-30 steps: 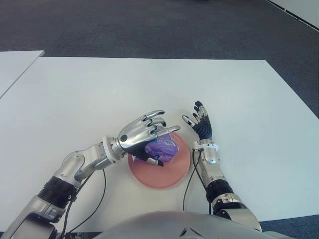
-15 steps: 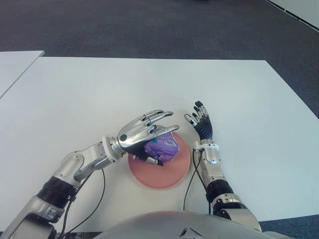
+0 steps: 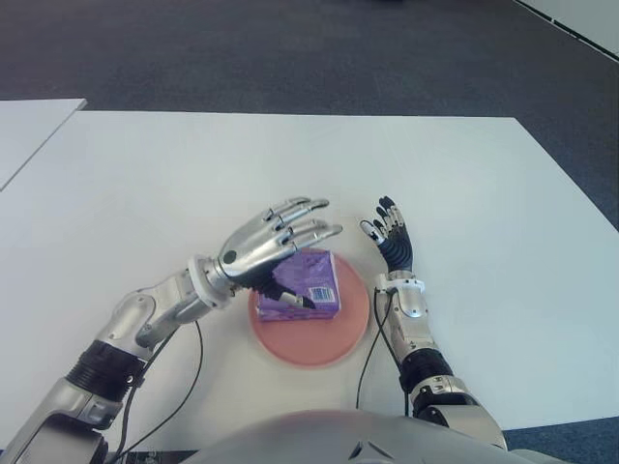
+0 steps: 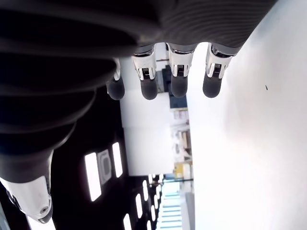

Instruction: Put the tissue paper into the plate.

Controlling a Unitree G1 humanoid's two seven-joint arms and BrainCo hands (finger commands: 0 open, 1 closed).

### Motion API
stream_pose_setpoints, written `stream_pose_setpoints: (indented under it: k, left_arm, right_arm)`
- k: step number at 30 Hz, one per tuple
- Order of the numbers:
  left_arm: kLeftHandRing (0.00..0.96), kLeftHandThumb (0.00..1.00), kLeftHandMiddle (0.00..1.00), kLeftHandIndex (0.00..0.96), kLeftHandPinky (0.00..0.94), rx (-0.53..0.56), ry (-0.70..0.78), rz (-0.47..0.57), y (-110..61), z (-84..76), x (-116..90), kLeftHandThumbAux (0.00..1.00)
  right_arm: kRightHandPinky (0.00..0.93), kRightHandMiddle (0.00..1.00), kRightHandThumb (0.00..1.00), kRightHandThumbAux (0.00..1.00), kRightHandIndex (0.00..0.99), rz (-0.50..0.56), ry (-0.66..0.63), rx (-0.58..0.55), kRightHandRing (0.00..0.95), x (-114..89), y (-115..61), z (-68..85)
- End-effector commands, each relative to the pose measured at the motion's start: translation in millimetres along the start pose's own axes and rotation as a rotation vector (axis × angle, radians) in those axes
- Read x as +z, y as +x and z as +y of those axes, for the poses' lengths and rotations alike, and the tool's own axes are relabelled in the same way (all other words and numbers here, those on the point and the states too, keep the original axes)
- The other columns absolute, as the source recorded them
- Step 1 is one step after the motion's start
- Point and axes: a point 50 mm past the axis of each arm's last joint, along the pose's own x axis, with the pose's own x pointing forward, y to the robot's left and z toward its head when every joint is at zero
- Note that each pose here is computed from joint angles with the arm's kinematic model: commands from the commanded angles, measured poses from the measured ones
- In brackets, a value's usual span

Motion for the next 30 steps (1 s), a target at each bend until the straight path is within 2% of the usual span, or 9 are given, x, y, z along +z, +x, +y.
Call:
stream_pose_setpoints:
  k: [1, 10, 20, 25, 28, 30]
  left_arm:
    - [0.000, 0.085, 0.000, 0.000, 0.000, 0.023, -0.072, 0.050, 1.0, 2.5, -2, 0.338]
    - [0.000, 0.067, 0.000, 0.000, 0.000, 0.076, -0.298, 0.136, 3.8, 10.7, -2, 0.411]
    - [0.000, 0.049, 0.000, 0.000, 0.000, 0.101, -0.770, 0.271, 2.8, 11.1, -2, 0.488]
    - [0.000, 0.030, 0.000, 0.000, 0.000, 0.163, -0.892, 0.270, 5.3, 26.1, -13, 0.496]
    - [0.000, 0.013, 0.000, 0.000, 0.000, 0.255, -0.892, 0.302, 10.2, 45.0, -25, 0.490]
    - [0.000, 0.005, 0.000, 0.000, 0.000, 0.283, -0.888, 0.322, 10.7, 50.8, -28, 0.480]
  right_arm:
    - [0.000, 0.000, 0.012, 0.617, 0.003, 0.271, -0.025, -0.031, 0.000, -46, -34.8, -6.8]
    - [0.000, 0.000, 0.000, 0.623, 0.000, 0.271, -0.031, -0.038, 0.000, -45, -32.8, -6.1]
    - [0.000, 0.000, 0.000, 0.625, 0.000, 0.270, -0.034, -0.040, 0.000, -45, -32.5, -5.9]
    - [0.000, 0.000, 0.000, 0.622, 0.000, 0.257, -0.033, -0.036, 0.000, -44, -31.5, -5.5]
    - [0.000, 0.000, 0.000, 0.617, 0.000, 0.243, -0.030, -0.027, 0.000, -44, -31.1, -6.0]
    - [0.000, 0.000, 0.000, 0.614, 0.000, 0.239, -0.028, -0.025, 0.000, -44, -31.0, -6.2]
